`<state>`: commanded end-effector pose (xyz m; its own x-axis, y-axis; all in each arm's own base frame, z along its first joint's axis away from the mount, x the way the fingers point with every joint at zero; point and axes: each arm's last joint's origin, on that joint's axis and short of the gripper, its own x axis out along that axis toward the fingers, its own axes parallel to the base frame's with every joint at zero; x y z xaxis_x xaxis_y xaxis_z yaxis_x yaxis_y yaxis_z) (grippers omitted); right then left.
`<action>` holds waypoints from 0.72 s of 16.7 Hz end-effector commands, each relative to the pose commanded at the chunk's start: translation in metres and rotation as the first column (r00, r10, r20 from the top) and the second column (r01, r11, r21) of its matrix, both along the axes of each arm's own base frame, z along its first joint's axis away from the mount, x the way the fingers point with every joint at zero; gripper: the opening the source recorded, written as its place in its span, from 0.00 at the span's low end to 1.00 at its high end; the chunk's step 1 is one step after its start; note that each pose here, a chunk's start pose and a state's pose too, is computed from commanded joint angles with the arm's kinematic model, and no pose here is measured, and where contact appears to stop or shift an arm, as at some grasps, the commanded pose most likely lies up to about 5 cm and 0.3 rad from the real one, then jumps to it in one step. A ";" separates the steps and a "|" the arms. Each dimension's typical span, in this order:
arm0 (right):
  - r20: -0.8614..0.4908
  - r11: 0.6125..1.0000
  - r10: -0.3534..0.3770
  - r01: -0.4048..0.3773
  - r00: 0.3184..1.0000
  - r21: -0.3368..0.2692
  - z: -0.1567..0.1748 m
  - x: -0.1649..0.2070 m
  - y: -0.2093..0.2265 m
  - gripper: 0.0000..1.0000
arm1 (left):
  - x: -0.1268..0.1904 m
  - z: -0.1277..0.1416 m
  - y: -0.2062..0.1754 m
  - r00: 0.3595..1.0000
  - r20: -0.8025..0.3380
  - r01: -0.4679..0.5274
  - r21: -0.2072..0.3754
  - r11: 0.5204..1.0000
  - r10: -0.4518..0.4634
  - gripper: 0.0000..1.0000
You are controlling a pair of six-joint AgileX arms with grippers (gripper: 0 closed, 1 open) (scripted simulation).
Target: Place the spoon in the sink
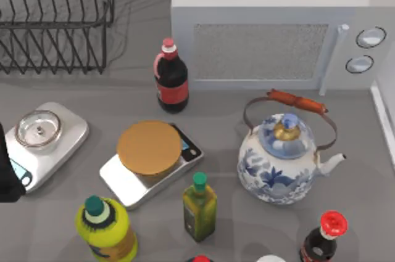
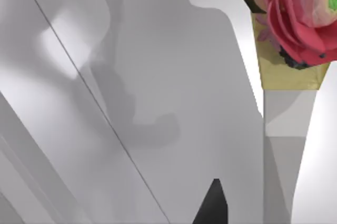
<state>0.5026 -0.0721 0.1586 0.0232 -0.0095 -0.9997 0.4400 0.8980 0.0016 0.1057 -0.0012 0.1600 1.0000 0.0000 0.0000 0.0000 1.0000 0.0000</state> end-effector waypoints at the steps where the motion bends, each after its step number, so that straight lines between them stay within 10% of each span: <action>1: 0.000 1.000 0.000 0.000 1.000 0.000 0.000 0.000 0.000 0.00 | 0.000 0.000 0.000 1.000 0.000 0.000 0.000 1.000 0.000 1.00; 3: 0.000 1.000 0.000 0.000 1.000 0.000 0.000 0.000 0.000 0.00 | 0.000 0.000 0.000 1.000 0.000 0.000 0.000 1.000 0.000 1.00; 12: 0.000 1.000 0.000 0.000 1.000 0.000 0.000 0.000 0.000 0.68 | 0.000 0.000 0.000 1.000 0.000 0.000 0.000 1.000 0.000 1.00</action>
